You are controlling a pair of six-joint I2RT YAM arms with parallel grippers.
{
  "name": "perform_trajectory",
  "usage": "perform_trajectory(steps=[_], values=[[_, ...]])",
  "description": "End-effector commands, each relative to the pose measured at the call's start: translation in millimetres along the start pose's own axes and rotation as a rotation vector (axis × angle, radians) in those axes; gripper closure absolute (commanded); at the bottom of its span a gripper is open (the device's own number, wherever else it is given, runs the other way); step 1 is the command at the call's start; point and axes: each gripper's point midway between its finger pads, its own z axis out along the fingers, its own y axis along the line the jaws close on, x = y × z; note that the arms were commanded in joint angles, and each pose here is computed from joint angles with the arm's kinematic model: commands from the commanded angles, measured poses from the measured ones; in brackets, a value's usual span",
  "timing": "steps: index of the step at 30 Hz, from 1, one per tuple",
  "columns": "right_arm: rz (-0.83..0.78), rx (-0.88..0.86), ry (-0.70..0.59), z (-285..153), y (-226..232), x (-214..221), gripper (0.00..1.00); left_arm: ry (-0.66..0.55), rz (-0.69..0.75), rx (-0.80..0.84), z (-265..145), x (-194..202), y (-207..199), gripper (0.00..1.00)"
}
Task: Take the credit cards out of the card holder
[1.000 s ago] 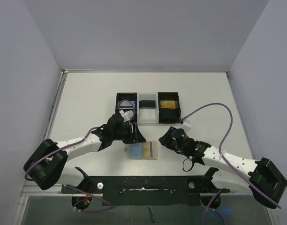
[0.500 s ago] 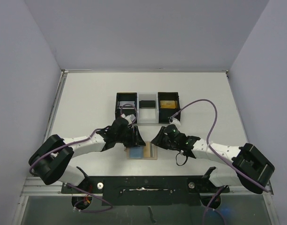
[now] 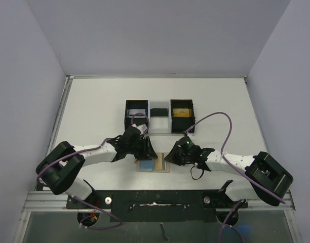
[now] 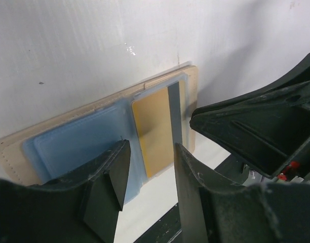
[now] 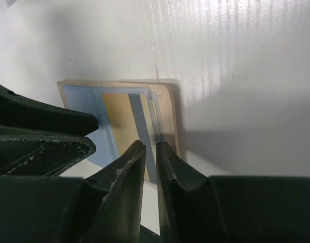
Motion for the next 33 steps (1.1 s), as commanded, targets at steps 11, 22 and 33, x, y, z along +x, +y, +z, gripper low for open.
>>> perform_trajectory(steps=[11,22,33], values=[[0.045,0.008,0.030,7.3,1.5,-1.5,0.83,0.012,0.037,-0.076,6.7,-2.4,6.3,0.68],[-0.002,-0.007,0.039,1.6,15.7,-9.4,0.83,0.045,-0.059,-0.027,13.7,16.4,12.9,0.77],[-0.046,-0.057,0.029,-5.8,38.0,-18.0,0.80,0.014,-0.080,-0.063,6.1,18.0,22.9,0.78]])
